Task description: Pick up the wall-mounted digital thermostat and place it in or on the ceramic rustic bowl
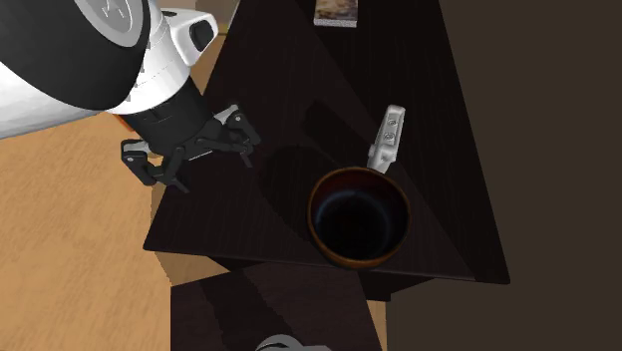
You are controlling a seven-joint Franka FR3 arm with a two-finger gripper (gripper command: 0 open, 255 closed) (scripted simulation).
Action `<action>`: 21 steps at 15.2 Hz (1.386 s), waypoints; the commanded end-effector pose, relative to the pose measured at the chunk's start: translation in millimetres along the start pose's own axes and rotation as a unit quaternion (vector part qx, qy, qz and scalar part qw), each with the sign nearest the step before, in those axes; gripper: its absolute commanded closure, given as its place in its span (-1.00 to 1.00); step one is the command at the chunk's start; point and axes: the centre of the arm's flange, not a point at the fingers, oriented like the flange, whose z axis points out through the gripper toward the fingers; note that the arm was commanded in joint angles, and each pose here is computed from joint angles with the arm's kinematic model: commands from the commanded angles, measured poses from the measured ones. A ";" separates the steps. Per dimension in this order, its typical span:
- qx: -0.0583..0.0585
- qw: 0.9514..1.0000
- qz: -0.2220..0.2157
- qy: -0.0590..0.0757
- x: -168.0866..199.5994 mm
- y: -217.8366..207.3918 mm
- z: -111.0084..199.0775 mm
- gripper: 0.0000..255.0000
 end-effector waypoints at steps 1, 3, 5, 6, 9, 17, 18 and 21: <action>0.000 1.000 0.000 0.000 0.0 0.0 0.0 -1.00; 0.006 1.000 0.022 -0.002 4.6 27.9 2.8 -1.00; 0.013 0.999 0.045 -0.004 8.0 55.9 6.0 -1.00; 0.016 0.998 0.056 -0.005 9.2 70.0 7.7 -1.00; 0.025 0.996 0.089 -0.008 10.9 112.2 13.5 -1.00; 0.050 0.983 0.178 -0.015 1.5 223.7 32.6 -1.00; 0.053 0.980 0.189 -0.016 -1.1 237.4 35.4 -1.00; 0.063 0.973 0.222 -0.019 -10.7 278.0 44.2 -1.00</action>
